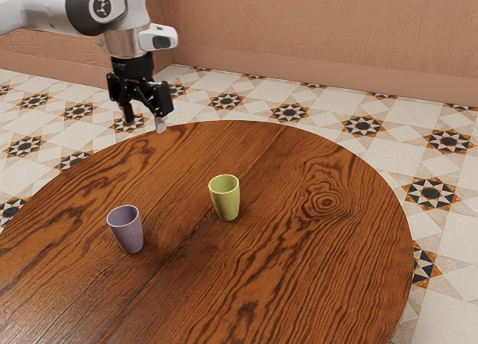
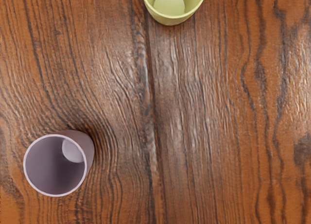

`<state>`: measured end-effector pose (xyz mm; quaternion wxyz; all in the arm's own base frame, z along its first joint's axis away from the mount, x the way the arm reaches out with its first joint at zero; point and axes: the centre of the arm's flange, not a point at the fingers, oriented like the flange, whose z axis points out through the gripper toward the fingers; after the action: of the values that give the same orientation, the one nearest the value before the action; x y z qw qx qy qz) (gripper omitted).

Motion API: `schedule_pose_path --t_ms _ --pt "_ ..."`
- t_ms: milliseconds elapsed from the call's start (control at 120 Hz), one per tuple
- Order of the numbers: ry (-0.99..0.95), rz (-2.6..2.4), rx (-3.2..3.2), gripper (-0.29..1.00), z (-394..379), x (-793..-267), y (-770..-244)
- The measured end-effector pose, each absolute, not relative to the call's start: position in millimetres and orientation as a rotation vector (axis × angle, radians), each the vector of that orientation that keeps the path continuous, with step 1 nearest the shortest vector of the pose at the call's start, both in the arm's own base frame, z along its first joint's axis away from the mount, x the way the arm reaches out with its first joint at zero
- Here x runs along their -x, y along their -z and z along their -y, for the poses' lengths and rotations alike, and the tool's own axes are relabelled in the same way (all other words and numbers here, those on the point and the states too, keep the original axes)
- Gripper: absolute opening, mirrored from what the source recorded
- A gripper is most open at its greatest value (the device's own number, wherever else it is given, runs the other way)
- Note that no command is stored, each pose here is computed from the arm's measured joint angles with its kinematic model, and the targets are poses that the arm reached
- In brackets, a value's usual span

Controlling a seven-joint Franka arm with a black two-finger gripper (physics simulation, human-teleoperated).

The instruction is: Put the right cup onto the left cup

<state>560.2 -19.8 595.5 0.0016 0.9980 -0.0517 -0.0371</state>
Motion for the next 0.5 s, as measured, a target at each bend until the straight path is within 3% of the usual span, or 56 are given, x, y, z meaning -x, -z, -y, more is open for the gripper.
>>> schedule_pose_path --t_ms 500 --pt "0.086 0.196 -3.12 0.7 32 -584 -548"
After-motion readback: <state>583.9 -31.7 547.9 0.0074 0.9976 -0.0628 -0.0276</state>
